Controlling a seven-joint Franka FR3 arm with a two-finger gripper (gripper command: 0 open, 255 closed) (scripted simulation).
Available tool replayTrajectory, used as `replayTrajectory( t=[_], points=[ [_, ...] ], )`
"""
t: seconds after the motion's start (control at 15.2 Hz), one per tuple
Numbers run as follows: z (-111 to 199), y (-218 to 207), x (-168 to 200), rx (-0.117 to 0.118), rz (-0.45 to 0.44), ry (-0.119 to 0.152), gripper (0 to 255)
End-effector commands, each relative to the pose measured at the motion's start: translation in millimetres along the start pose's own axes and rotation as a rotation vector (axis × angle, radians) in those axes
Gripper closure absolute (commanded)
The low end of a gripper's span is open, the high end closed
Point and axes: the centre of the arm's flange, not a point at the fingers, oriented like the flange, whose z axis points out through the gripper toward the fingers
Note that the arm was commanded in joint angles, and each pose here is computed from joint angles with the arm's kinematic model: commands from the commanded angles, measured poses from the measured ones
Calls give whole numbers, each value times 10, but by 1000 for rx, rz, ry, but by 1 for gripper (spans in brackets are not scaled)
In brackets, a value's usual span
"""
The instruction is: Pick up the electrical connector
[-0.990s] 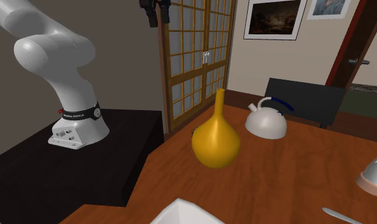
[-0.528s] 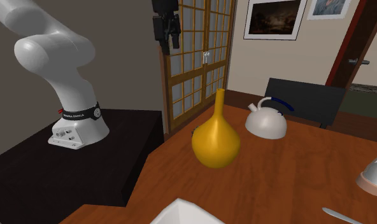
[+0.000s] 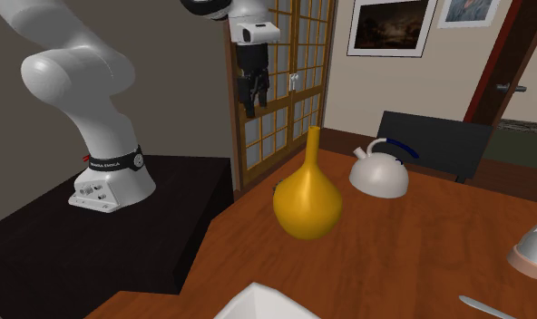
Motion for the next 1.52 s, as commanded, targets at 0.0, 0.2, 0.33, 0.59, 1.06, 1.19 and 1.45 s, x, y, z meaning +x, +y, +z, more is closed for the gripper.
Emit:
replayTrajectory(
  t=[0.0,0.2,0.33,0.59,1.06,1.19,1.45],
  points=[
    [256,-56,62,-7,9,0,0],
    [637,-166,126,-18,23,-3,0],
    [891,-236,169,-26,32,-5,0],
    [1402,-369,255,-41,50,-10,0],
    [2302,-580,405,-67,81,-17,0],
    [2459,-597,421,-70,85,-18,0],
    [2669,-579,413,-70,85,-18,0]
  ],
)
